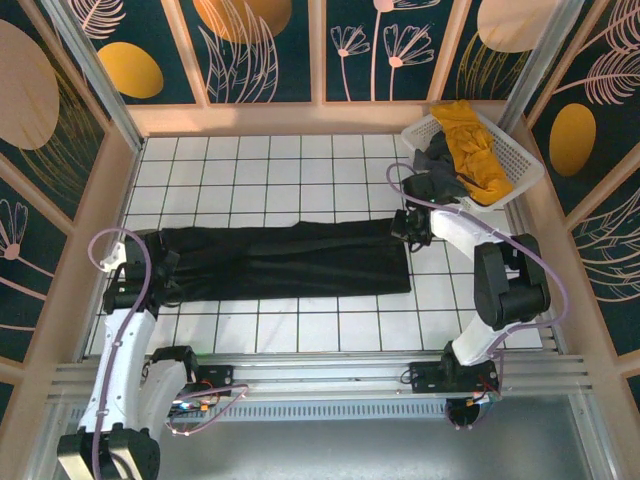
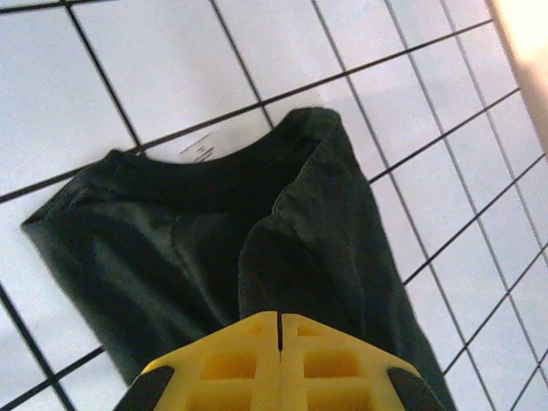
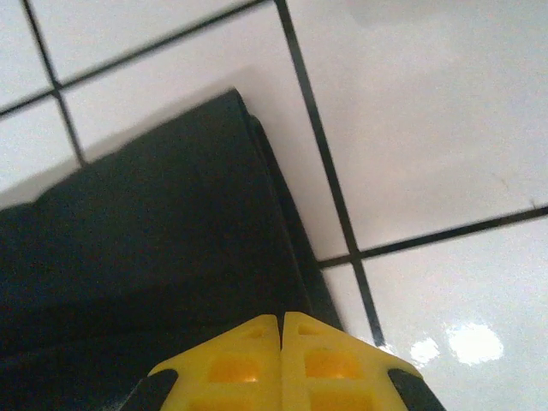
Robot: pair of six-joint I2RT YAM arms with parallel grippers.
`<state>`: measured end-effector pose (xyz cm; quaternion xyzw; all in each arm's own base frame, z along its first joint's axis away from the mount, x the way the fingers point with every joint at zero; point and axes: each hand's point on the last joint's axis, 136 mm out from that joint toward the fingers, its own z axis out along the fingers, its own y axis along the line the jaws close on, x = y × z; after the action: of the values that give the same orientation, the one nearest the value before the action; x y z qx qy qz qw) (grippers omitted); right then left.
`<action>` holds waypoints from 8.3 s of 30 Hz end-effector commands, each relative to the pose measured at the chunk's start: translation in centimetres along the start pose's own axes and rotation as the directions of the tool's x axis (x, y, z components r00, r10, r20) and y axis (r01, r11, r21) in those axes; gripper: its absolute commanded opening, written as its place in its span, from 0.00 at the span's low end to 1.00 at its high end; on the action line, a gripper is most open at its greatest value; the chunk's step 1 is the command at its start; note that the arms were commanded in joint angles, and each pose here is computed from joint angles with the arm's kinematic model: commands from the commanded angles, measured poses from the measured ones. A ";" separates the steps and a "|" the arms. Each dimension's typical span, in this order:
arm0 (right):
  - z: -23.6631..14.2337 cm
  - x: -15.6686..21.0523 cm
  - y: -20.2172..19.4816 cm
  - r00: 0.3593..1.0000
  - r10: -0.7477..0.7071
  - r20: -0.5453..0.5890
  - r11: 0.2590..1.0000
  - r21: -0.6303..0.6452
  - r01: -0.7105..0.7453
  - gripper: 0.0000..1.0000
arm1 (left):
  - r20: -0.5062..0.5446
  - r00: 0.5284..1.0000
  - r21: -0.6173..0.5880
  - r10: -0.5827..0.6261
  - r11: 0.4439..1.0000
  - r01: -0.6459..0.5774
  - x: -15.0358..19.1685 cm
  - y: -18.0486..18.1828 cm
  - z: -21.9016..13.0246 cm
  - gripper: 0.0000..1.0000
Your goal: Fold and stack the t-shirts
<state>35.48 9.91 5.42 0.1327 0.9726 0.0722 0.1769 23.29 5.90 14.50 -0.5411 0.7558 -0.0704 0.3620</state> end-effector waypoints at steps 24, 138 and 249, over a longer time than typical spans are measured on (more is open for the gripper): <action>2.9 -2.2 4.9 0.992 0.113 -0.062 0.991 -0.067 -0.117 0.23 | -0.271 0.957 0.065 0.104 0.994 -0.090 -0.9 -8.1 12.1 0.55; -0.4 1.0 5.6 0.998 -0.043 -0.035 0.979 -0.203 0.035 0.30 | -0.394 0.854 -0.104 0.340 0.907 -0.409 4.0 -1.2 10.9 0.46; -1.3 22.2 10.1 0.799 -0.314 -0.513 0.943 -0.268 0.199 0.28 | -0.320 0.728 0.729 0.606 0.649 -0.220 29.5 -43.8 18.7 0.40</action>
<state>17.44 26.35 1.89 -0.0671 0.9743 0.2000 -0.0792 62.77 -32.90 4.71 -0.1616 0.8712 -0.3839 0.2597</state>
